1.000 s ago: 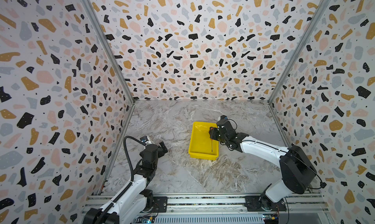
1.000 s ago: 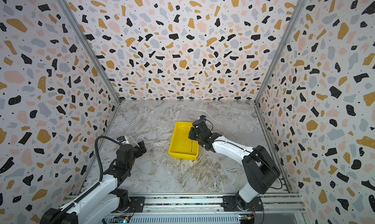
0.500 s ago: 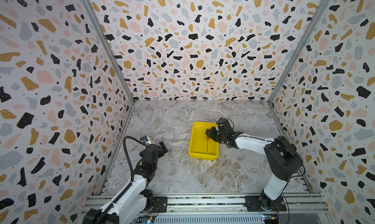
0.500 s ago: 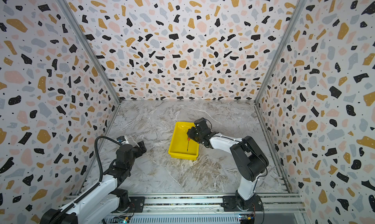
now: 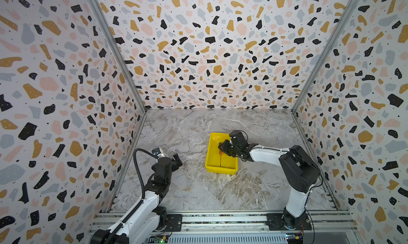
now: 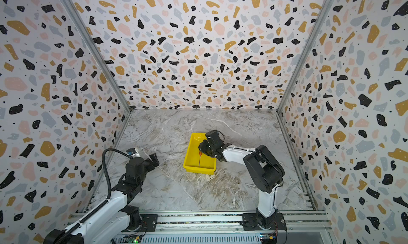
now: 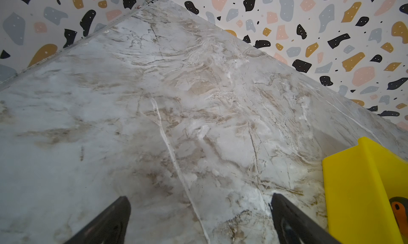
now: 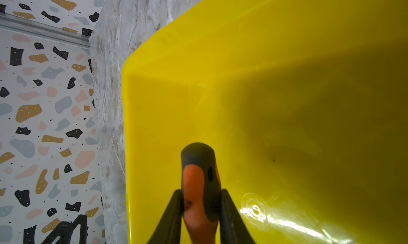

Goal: Put the screwdriver in the bin
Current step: Place the screwdriver into the bin, then reset both arms

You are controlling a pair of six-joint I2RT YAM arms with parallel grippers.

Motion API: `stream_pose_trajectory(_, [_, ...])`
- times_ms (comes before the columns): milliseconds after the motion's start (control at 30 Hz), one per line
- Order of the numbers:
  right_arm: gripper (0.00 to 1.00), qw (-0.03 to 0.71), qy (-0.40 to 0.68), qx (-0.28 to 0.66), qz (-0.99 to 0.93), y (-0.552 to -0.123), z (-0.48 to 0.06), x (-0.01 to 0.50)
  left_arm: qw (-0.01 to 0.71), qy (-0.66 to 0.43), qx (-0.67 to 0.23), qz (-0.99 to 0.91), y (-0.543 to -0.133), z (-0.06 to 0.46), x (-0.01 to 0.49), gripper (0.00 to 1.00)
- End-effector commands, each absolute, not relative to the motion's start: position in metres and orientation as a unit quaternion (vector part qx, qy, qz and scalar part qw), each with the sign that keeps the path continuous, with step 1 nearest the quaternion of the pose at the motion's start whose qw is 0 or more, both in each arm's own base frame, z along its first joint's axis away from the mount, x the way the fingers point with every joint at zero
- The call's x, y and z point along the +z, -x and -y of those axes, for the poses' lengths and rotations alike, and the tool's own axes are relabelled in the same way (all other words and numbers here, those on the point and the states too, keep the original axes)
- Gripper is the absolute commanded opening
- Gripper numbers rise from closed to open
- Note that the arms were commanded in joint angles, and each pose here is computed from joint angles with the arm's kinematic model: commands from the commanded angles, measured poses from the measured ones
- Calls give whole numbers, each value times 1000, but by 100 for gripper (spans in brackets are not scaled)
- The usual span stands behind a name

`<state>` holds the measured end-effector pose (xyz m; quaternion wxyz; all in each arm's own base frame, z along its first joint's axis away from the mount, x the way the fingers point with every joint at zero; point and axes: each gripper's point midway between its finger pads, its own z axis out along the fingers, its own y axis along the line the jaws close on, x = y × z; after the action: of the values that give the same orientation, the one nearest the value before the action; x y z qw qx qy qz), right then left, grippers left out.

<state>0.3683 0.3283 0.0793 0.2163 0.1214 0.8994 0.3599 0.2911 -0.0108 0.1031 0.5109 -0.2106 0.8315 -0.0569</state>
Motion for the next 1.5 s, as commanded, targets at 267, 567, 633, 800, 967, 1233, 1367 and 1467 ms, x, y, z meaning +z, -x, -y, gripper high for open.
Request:
stream_pose_trajectory(267, [33,245,-121,371,-887,-380,-334,103,530,212,-68,-818,-295,12,117,100])
stream_pose_trajectory(567, [35,256,-112,370,-886,-380,-333,114,528,213,-66,-819,-295,11,116,100])
stream_pose_trajectory(633, [35,265,-108,367,-885,-380,-330,120,528,213,-66,-819,-295,12,116,100])
stream_pose_trajectory(800, [37,300,-90,360,-879,-379,-319,150,527,213,-66,-820,-296,12,116,100])
stream_pose_trajectory(967, [38,336,-81,338,-875,-375,-289,176,526,212,-67,-821,-296,12,115,100])
stream_pose_trajectory(1233, [44,397,-112,250,-876,-354,-172,177,525,212,-67,-822,-296,13,115,100])
stream_pose_trajectory(1367, [51,410,-163,212,-872,-340,-93,157,522,212,-66,-824,-296,13,113,100])
stream_pose_trajectory(1467, [55,414,-212,203,-862,-329,-43,143,520,212,-66,-825,-297,13,112,100])
